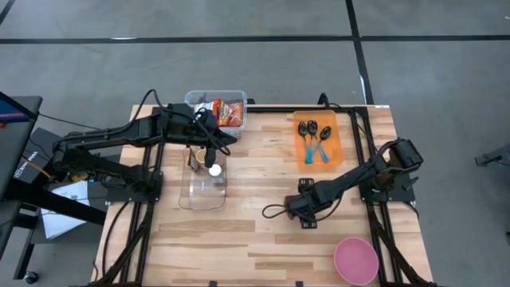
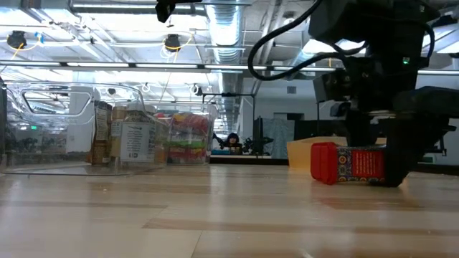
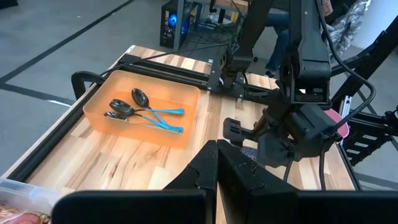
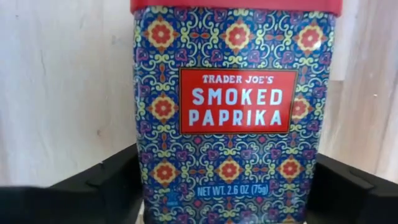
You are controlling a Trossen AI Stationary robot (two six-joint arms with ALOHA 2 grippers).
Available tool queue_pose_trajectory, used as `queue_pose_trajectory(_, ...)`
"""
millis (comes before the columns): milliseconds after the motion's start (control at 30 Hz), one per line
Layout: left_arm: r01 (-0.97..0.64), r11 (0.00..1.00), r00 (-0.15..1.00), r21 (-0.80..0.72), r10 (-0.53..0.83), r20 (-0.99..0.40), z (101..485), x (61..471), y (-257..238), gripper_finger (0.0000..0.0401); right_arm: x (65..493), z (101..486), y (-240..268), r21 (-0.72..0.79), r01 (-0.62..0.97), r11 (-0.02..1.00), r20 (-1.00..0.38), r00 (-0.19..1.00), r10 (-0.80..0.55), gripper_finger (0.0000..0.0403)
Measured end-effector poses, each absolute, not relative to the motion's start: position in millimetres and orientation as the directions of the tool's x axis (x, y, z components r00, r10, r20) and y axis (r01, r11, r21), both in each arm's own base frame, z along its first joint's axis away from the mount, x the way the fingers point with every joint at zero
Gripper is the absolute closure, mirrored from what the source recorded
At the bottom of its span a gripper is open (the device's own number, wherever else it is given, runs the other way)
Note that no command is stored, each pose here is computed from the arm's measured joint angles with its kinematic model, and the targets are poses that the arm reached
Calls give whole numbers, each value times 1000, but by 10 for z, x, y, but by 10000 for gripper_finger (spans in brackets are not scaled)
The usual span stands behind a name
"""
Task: Pick & Place Food Item
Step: Put the red seasoning can into the transparent bin
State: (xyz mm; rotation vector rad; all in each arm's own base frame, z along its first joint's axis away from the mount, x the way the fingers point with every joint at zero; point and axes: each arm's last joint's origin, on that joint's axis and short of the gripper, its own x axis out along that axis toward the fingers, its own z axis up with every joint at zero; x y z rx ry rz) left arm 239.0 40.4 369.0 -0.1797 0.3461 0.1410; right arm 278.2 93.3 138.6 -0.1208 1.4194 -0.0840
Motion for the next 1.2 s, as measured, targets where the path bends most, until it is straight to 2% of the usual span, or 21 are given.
queue_pose_trajectory(133, -168, 974, 931, -150, 106, -349, 3690, 2390, 404, 401, 2770, 1458, 867, -125, 14, 992, -979, 160, -126, 106)
queue_pose_trajectory(333, -164, 975, 929, -149, 102, -355, 3685, 2390, 393, 400, 2748, 1715, 783, 50, 66, 997, -976, 215, 35, 106)
queue_pose_trajectory(467, -78, 996, 933, -48, 56, -354, 3685, 2408, 264, 384, 2665, 2031, 731, 170, 75, 983, -940, 312, 138, 106)
queue_pose_trajectory(600, 36, 997, 943, 71, -10, -333, 3706, 2429, 63, 336, 2573, 2384, 646, 355, 66, 933, -850, 438, 293, 106)
queue_pose_trajectory(800, -1, 987, 956, 160, 48, -290, 3727, 2481, -163, 220, 2547, 2765, 456, 546, 54, 836, -668, 630, 396, 106)
queue_pose_trajectory(900, -6, 979, 966, 204, 59, -253, 3721, 2576, -257, 160, 2589, 2806, 388, 603, 33, 797, -617, 652, 440, 106)
queue_pose_trajectory(1000, 11, 976, 972, 215, 40, -230, 3664, 2716, -331, 116, 2662, 2787, 363, 638, 2, 770, -585, 652, 483, 106)
queue_pose_trajectory(1200, 67, 972, 958, 225, 0, -286, 3456, 2926, -491, 84, 2898, 2881, 380, 665, -80, 743, -529, 651, 544, 106)
